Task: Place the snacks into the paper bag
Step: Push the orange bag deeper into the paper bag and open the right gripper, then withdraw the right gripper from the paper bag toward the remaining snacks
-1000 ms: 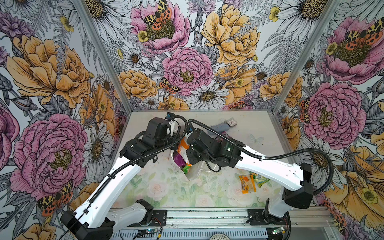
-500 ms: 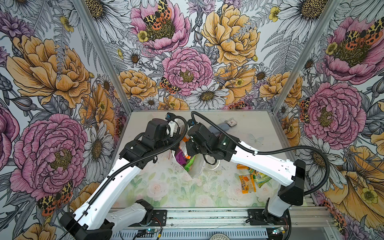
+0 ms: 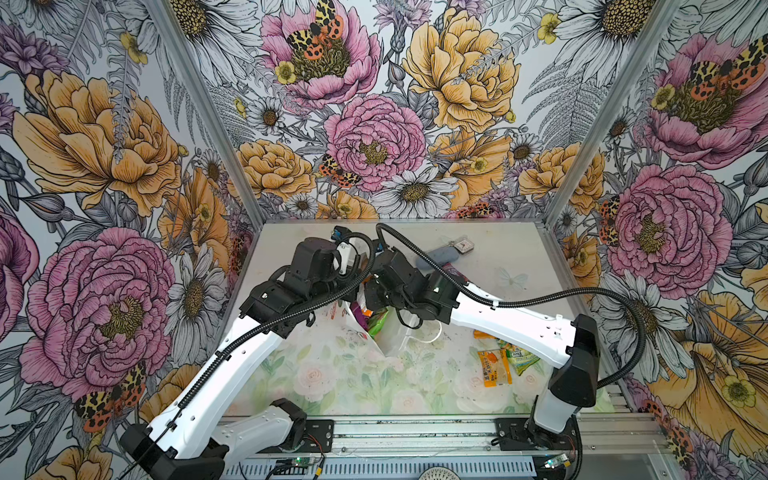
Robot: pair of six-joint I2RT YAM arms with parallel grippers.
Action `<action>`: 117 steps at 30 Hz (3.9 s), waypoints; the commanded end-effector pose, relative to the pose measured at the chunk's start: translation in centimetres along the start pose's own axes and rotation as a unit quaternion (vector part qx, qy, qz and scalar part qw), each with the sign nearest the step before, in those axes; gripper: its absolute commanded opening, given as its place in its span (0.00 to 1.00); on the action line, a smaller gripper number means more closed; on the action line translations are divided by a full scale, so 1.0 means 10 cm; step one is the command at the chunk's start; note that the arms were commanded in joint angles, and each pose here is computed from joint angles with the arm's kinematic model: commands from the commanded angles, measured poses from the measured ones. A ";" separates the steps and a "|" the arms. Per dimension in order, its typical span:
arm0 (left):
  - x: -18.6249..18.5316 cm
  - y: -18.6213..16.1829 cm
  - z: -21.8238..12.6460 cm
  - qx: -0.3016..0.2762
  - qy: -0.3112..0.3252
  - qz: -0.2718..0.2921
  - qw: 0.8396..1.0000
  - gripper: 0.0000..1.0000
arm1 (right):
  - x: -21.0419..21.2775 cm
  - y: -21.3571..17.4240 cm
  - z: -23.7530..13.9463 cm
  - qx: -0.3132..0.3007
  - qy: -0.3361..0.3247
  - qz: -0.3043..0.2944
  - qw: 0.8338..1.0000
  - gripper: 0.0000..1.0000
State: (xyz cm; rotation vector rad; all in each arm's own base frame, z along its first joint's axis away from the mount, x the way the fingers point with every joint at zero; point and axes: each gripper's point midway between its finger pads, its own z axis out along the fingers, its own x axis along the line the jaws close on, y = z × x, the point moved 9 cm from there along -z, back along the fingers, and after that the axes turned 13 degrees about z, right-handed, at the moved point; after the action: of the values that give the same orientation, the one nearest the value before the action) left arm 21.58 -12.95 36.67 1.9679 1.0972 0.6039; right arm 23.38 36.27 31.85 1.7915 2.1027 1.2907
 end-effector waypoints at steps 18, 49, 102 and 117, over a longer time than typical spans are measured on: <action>0.22 0.19 -0.02 -0.065 -0.004 -0.059 0.996 0.00 | 0.14 -0.03 0.23 -0.028 0.019 0.007 0.999 0.00; 0.37 0.07 0.03 -0.047 0.055 -0.070 0.995 0.00 | 0.15 0.19 0.18 -0.024 0.051 0.031 0.998 0.26; 0.47 0.00 0.07 -0.037 0.067 -0.084 0.994 0.00 | -1.76 0.13 -1.75 -0.145 -0.069 0.241 0.957 0.55; 0.47 0.00 0.07 -0.039 0.066 -0.084 0.994 0.00 | -2.64 -0.38 -1.46 -0.088 -0.190 0.379 0.901 0.71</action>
State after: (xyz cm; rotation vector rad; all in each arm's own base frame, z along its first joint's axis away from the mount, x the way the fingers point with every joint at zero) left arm 24.36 -9.46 35.37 1.8374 1.3149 0.6344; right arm 20.82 7.07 28.29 2.5477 1.1301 1.0778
